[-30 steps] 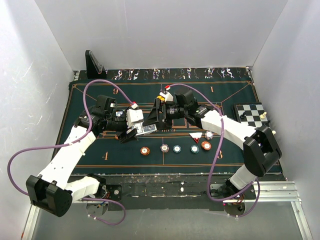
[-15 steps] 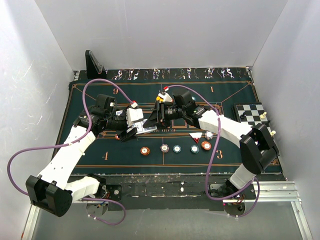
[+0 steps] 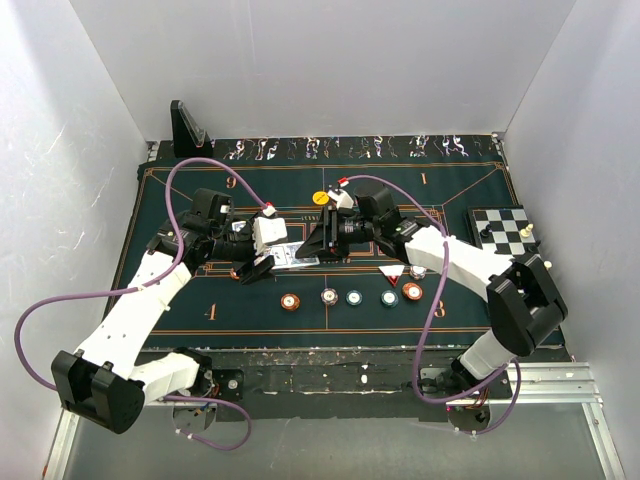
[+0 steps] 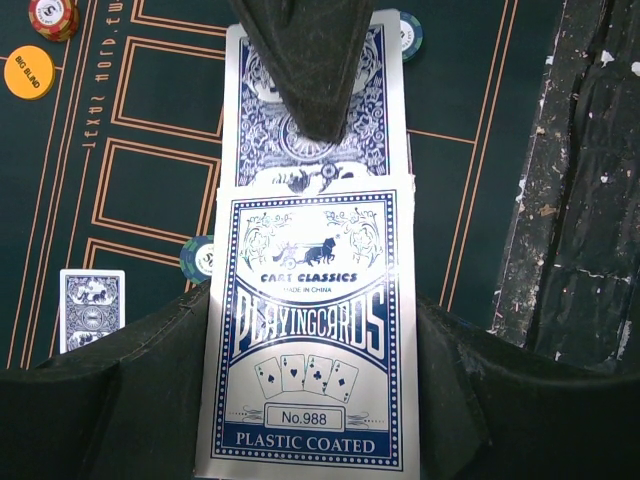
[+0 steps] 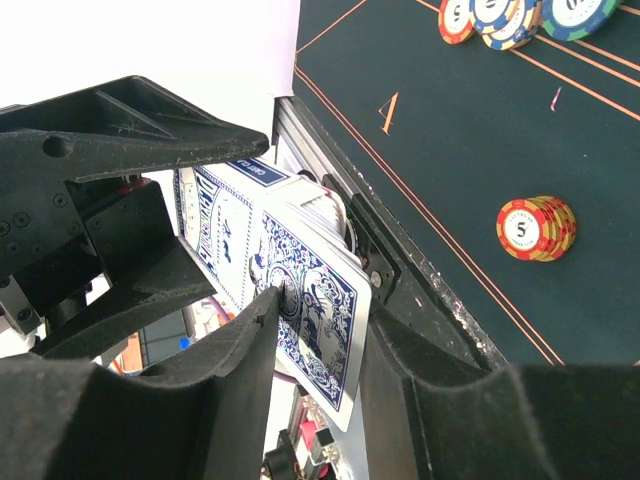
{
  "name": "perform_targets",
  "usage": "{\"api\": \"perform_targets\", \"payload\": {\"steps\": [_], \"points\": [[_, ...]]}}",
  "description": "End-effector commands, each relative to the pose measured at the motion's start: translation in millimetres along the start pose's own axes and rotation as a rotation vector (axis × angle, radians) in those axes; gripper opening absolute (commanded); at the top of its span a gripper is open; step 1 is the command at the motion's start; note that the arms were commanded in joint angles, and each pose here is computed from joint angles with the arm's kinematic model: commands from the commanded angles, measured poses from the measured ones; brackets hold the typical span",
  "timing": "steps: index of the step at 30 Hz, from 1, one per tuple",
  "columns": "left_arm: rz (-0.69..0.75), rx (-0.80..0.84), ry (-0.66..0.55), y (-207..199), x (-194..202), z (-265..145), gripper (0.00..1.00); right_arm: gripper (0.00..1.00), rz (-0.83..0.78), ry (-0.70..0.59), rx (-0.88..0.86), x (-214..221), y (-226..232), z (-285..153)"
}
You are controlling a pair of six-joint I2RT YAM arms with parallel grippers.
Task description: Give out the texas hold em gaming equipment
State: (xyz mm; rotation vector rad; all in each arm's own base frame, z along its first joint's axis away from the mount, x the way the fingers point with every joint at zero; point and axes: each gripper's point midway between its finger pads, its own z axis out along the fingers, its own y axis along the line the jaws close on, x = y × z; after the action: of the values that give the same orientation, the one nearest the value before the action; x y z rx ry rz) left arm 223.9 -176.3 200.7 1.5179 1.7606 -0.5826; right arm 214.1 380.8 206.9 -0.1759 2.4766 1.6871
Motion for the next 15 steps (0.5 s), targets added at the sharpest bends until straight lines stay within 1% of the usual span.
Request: {"api": "perform_targets", "payload": {"steps": [1,15], "points": [[0.076,-0.025,-0.091,5.1,-30.9,-11.1,0.0,0.41,-0.02,-0.055,-0.025,-6.1,7.8,-14.3],[0.069,-0.033,-0.127,3.1,-33.8,-9.9,0.0,0.38,-0.015,-0.112,-0.026,-13.1,4.5,-39.8]]}}
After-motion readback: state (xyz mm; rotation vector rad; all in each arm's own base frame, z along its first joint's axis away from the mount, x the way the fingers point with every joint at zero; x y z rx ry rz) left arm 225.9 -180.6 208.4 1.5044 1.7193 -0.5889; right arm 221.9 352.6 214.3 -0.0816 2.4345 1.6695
